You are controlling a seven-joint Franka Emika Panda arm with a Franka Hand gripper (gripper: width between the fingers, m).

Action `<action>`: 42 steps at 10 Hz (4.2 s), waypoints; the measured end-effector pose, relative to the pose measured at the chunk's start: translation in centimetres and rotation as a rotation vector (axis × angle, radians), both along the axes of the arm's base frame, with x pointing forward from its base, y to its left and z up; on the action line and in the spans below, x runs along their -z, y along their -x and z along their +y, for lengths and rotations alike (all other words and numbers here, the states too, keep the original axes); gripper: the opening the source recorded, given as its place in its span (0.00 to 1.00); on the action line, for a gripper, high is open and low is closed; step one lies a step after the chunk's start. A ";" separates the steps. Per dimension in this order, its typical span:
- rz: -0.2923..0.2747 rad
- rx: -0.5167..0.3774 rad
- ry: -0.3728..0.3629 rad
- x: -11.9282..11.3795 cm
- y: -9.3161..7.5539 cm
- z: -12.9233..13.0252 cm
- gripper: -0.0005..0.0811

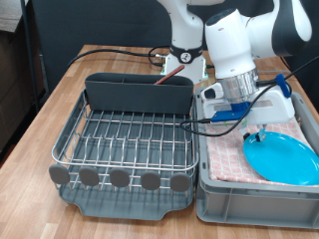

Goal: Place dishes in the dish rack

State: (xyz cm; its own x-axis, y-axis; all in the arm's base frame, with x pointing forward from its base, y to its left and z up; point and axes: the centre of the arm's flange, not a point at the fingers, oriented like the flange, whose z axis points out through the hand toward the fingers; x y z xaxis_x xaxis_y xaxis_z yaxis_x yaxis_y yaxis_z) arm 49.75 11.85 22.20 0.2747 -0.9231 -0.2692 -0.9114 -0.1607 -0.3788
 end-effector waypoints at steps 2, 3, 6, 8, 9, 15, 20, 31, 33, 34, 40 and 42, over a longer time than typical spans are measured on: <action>-0.003 0.005 -0.001 -0.1 -0.1 0.0 0.06; -0.002 0.007 -0.001 -0.1 -0.1 0.0 0.06; -0.002 0.010 -0.003 -0.1 -0.1 0.0 0.06; -0.004 0.022 0.001 -0.1 -0.1 -0.1 0.06; -0.004 0.029 0.007 -0.2 -0.1 -0.1 0.05; 0.022 0.042 0.081 -2.3 -0.6 -0.8 0.05; 0.061 0.040 0.151 -5.7 -0.3 -2.6 0.04; 0.257 -0.040 0.402 -15.9 2.1 -5.8 0.04; 0.262 -0.042 0.414 -17.0 1.9 -5.9 0.04; 0.263 -0.042 0.416 -17.4 1.8 -5.9 0.04; 0.273 -0.041 0.459 -18.2 1.8 -6.2 0.04; 0.324 -0.076 0.584 -19.5 2.0 -7.1 0.04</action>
